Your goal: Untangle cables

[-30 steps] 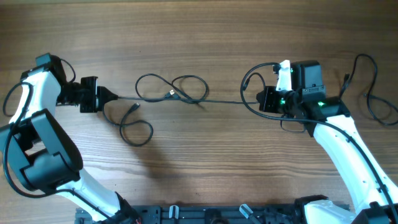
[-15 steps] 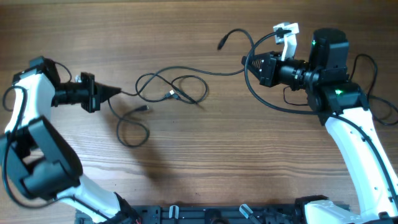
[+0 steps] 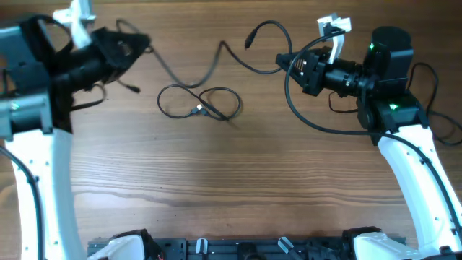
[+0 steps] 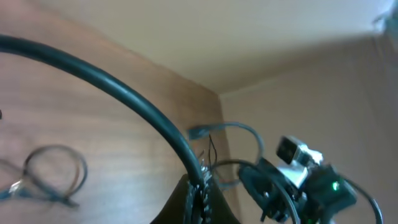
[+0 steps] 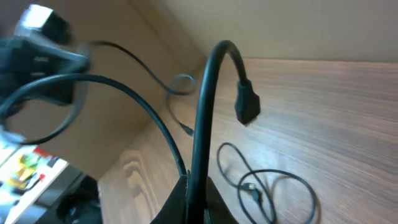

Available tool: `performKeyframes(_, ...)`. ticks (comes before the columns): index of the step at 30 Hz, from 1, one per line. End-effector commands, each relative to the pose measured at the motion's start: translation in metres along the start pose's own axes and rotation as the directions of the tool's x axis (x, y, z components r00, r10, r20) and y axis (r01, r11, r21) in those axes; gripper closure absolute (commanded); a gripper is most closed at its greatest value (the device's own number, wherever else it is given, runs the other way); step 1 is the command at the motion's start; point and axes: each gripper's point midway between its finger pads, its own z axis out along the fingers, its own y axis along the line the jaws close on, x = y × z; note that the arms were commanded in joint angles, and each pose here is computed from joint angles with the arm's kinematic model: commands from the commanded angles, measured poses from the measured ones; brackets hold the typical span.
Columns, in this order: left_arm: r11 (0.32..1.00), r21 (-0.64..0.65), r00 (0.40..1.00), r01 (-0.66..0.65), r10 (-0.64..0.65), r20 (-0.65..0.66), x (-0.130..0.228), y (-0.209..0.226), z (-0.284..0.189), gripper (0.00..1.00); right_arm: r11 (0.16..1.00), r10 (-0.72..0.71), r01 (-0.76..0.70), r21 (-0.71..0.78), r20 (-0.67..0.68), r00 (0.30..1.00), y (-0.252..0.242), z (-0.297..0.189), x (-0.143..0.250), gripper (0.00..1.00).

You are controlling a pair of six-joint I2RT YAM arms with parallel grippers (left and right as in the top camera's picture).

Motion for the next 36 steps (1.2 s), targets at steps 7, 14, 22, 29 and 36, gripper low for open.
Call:
performKeyframes(7,0.972,0.061,0.967,-0.229,0.234,-0.096,0.056,-0.057,0.106,0.96,0.888,0.134,-0.135,0.441,0.034,0.990,-0.078,-0.021,0.017,0.96)
performKeyframes(14,0.927,0.238,0.915,-0.289,0.340,-0.215,0.131,-0.090,0.191,0.92,0.672,0.210,-0.191,0.716,0.064,0.976,-0.134,-0.069,0.040,0.96)
performKeyframes(22,0.960,0.160,0.878,-0.230,0.275,-0.392,0.187,-0.046,0.236,0.69,0.563,0.255,-0.184,0.806,0.042,0.966,-0.149,-0.091,0.059,0.96)
performKeyframes(29,0.974,0.101,0.874,-0.203,0.227,-0.430,0.188,-0.024,0.239,0.00,0.599,0.267,-0.191,0.778,0.030,0.963,-0.143,-0.084,0.060,0.93)
performKeyframes(36,0.976,0.077,0.928,-0.204,0.218,-0.303,0.126,-0.025,0.207,0.00,0.583,0.219,-0.114,0.804,-0.021,0.976,-0.155,-0.085,0.060,0.95)
